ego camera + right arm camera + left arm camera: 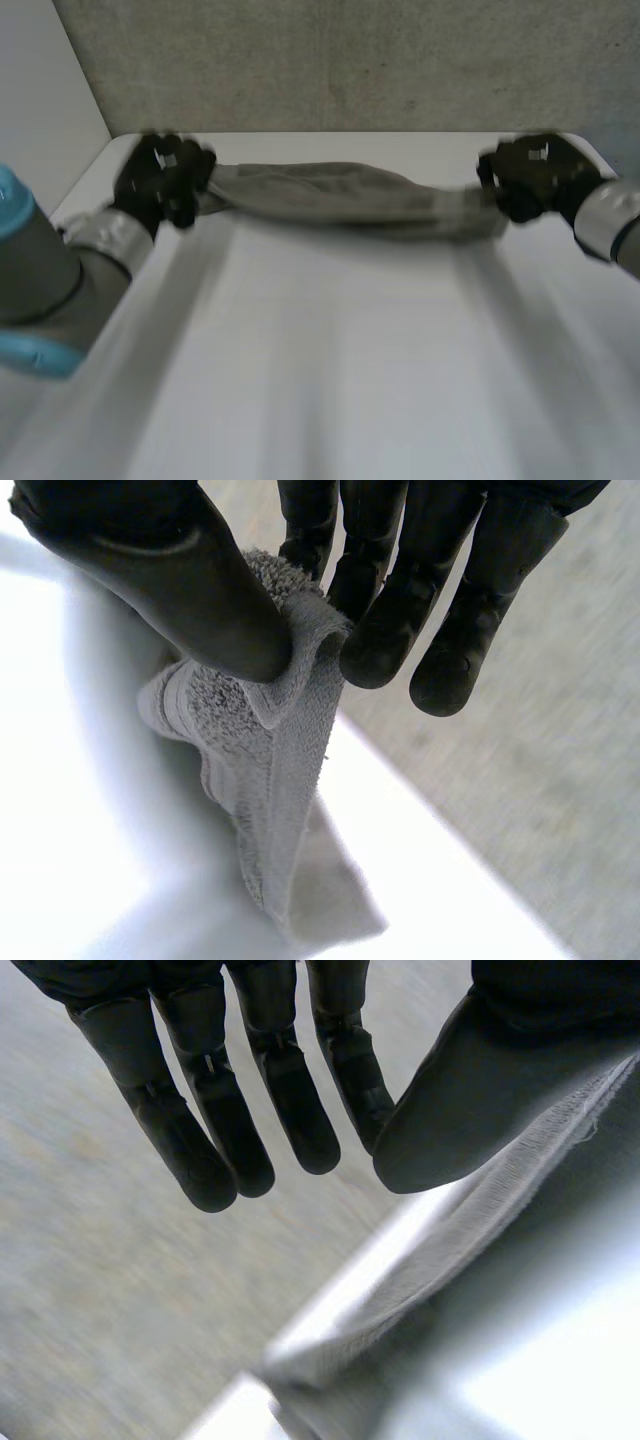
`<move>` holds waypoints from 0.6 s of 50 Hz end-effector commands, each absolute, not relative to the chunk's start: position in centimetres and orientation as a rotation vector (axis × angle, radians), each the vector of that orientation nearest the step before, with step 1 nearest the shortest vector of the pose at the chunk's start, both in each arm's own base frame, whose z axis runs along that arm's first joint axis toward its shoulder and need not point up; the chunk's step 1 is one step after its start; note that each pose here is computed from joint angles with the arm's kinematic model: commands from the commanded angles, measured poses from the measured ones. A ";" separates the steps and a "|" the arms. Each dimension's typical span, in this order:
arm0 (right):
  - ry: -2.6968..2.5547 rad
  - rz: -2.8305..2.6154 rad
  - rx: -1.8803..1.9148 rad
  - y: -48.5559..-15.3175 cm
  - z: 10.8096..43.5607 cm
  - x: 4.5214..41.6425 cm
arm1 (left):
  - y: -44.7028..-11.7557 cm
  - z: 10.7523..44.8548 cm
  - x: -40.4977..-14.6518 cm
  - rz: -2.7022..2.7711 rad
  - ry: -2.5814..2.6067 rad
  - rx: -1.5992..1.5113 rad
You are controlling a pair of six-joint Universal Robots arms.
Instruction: Fold the towel.
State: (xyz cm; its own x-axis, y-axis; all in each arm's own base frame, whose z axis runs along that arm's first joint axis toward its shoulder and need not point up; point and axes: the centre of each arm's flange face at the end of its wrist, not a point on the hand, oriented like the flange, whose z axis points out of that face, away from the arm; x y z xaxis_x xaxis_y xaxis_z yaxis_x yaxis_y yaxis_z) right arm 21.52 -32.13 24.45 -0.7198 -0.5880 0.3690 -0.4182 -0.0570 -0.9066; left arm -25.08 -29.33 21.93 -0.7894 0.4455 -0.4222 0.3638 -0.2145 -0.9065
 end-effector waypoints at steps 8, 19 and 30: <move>2.320 -1.754 -1.154 -32.6 18.3 17.1 | -25.0 15.2 -25.1 1.940 -2.071 -1.271; 2.327 -1.760 -1.141 -32.8 18.2 16.7 | -27.7 17.3 -25.7 2.172 -1.934 -1.192; 2.394 -1.968 -0.934 -35.2 19.2 13.6 | -31.3 15.1 -27.0 2.118 -1.976 -1.213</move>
